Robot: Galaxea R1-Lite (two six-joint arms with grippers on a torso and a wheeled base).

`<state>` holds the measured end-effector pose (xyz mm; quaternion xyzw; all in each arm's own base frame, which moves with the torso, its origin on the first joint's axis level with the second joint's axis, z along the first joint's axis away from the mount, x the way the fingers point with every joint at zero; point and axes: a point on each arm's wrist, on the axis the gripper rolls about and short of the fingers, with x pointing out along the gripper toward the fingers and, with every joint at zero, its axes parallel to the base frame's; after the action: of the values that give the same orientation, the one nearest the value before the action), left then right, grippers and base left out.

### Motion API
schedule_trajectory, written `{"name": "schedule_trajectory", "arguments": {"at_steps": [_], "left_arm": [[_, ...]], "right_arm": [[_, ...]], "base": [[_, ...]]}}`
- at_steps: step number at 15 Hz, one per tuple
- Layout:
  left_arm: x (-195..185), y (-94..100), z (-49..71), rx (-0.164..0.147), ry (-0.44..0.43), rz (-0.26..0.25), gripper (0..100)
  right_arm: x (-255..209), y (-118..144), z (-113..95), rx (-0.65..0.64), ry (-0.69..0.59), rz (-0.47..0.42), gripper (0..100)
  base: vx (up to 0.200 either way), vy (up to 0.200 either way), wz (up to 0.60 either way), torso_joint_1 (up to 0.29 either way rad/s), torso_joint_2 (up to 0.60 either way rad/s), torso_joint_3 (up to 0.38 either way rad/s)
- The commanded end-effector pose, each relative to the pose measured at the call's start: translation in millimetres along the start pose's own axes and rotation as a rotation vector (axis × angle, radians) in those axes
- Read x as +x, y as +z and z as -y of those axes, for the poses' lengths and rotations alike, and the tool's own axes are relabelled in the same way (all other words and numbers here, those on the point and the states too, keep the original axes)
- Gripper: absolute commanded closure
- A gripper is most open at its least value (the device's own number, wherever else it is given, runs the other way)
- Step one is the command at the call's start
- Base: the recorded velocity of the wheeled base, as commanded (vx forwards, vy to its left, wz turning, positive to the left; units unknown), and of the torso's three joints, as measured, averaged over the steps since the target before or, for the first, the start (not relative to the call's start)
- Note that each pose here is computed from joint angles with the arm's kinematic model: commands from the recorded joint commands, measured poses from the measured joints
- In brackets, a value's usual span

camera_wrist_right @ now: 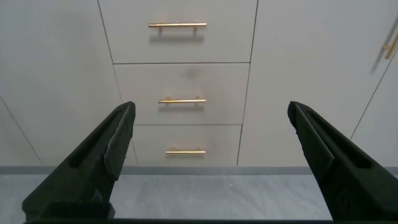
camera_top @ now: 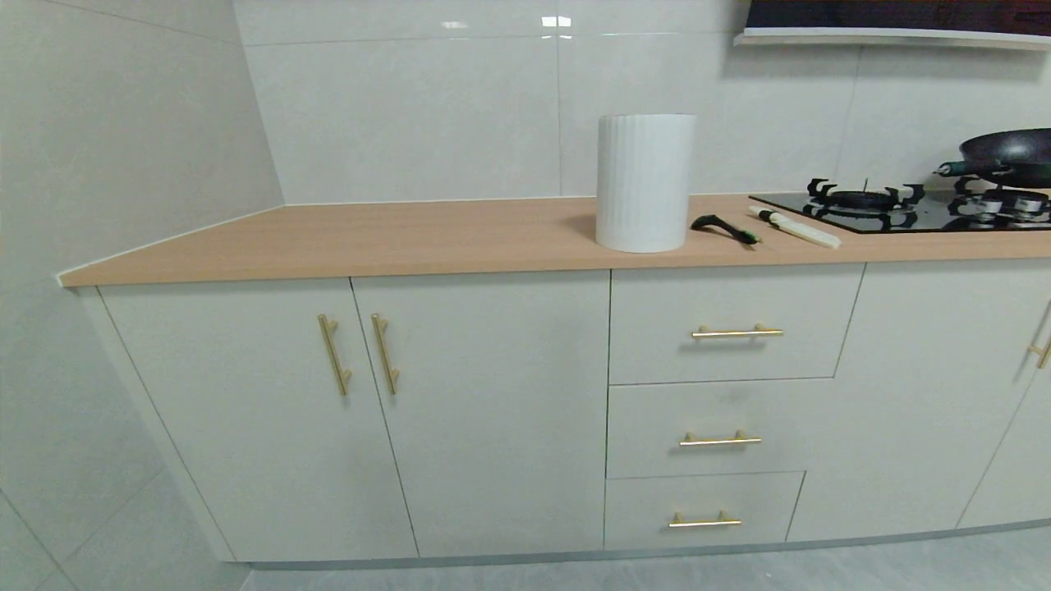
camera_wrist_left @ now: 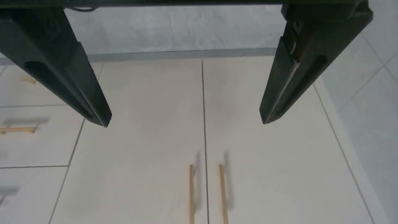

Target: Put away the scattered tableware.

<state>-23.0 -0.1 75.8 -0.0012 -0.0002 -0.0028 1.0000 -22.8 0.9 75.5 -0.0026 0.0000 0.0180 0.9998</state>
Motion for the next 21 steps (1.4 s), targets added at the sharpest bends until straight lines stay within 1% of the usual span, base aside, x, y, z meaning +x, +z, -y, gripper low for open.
{"name": "schedule_trajectory", "arguments": {"at_steps": [1, 5, 12, 15, 21], "left_arm": [[0.0, 0.0, 0.0, 0.001, -0.001, 0.0, 0], [0.0, 0.0, 0.0, 0.001, -0.001, 0.0, 0], [0.0, 0.0, 0.0, 0.001, -0.001, 0.0, 0], [0.0, 0.0, 0.0, -0.001, 0.001, 0.0, 0], [0.0, 0.0, 0.0, 0.001, -0.001, 0.0, 0]], "right_arm": [[0.1, 0.0, 0.0, -0.001, 0.001, -0.002, 0], [0.1, 0.0, 0.0, -0.001, -0.001, -0.002, 0], [0.1, 0.0, 0.0, -0.001, -0.001, -0.002, 0], [0.1, 0.0, 0.0, 0.001, -0.001, -0.002, 0], [0.1, 0.0, 0.0, -0.001, -0.002, -0.002, 0]], "base": [[0.0, 0.0, 0.0, 0.0, 0.0, 0.0], [0.0, -0.2, 0.0, 0.004, 0.0, 0.002], [0.0, 0.0, 0.0, 0.0, 0.0, 0.0], [0.2, 0.0, 0.0, -0.001, 0.0, 0.006], [0.0, 0.0, 0.0, 0.0, 0.0, 0.0]]}}
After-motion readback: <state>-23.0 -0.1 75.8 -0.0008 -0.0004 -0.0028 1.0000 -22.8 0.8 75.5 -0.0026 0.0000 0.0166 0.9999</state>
